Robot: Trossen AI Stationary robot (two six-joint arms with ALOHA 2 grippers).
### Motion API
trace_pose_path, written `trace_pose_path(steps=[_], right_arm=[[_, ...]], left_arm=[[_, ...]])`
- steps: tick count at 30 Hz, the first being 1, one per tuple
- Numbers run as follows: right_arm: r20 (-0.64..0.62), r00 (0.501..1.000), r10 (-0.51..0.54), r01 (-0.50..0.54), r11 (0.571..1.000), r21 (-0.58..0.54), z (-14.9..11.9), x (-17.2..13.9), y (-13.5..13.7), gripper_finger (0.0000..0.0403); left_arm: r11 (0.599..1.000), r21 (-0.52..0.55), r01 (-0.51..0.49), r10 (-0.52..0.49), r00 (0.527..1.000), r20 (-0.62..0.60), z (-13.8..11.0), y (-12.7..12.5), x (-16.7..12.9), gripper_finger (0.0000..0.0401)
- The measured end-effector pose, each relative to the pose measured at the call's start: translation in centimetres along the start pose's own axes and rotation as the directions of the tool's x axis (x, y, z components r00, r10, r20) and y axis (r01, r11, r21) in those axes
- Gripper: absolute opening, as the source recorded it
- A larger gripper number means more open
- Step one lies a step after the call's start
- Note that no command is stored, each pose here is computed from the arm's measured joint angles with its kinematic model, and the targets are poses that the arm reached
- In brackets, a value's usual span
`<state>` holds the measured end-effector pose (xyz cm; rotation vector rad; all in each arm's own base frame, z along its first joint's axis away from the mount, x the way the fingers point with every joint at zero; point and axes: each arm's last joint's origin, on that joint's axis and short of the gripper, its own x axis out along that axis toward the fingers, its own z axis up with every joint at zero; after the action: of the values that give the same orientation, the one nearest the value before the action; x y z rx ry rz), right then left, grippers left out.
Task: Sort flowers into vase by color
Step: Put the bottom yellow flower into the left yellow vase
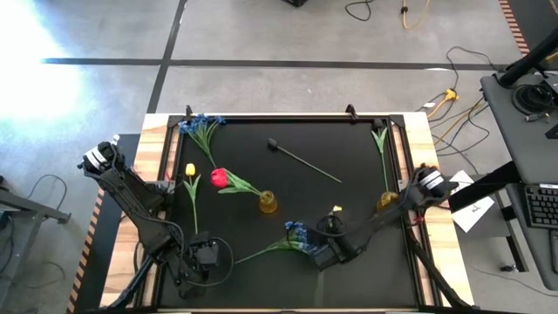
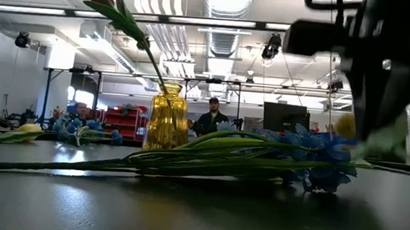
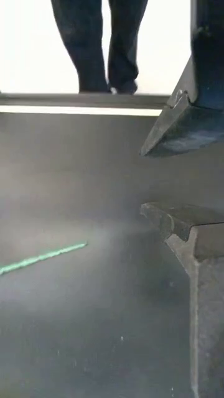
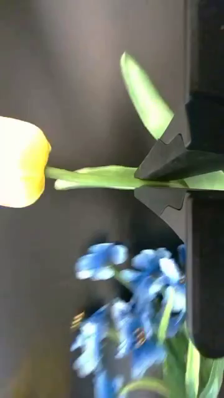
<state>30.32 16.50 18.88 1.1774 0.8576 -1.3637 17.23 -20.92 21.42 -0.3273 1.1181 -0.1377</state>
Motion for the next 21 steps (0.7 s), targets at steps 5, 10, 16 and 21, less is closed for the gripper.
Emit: trace_pose_path(steps=[5, 10, 16, 21], right_arm=[[0.159, 0.981, 0.114, -0.111, 0.993, -0.032, 4.0, -3.7, -0.7, 0.0013], [0.341, 0.848, 0.404, -0.376, 0.915, -0.149, 7.4, -8.0, -0.9, 0.0013], [0.545, 0.51, 0.665, -0.489, 0.746, -0.452, 9.5, -12.9, 0.5, 0.0012], [0.56, 0.334, 0.758, -0.42, 0.652, -0.631, 10.4, -16.8, 3.8, 0.0012]], left_arm=[[1.0, 0.004, 0.023, -0.023, 1.0, 0.014, 0.1, 0.1, -1.0, 0.0115], [1.0, 0.007, 0.029, -0.029, 1.0, 0.006, 0.1, 0.4, -1.9, 0.0115], [0.998, -0.034, 0.052, -0.056, 0.989, -0.136, -0.5, 1.0, -2.7, 0.0115], [0.995, -0.103, 0.007, -0.03, 0.974, -0.224, -1.0, 1.5, -2.8, 0.0115]])
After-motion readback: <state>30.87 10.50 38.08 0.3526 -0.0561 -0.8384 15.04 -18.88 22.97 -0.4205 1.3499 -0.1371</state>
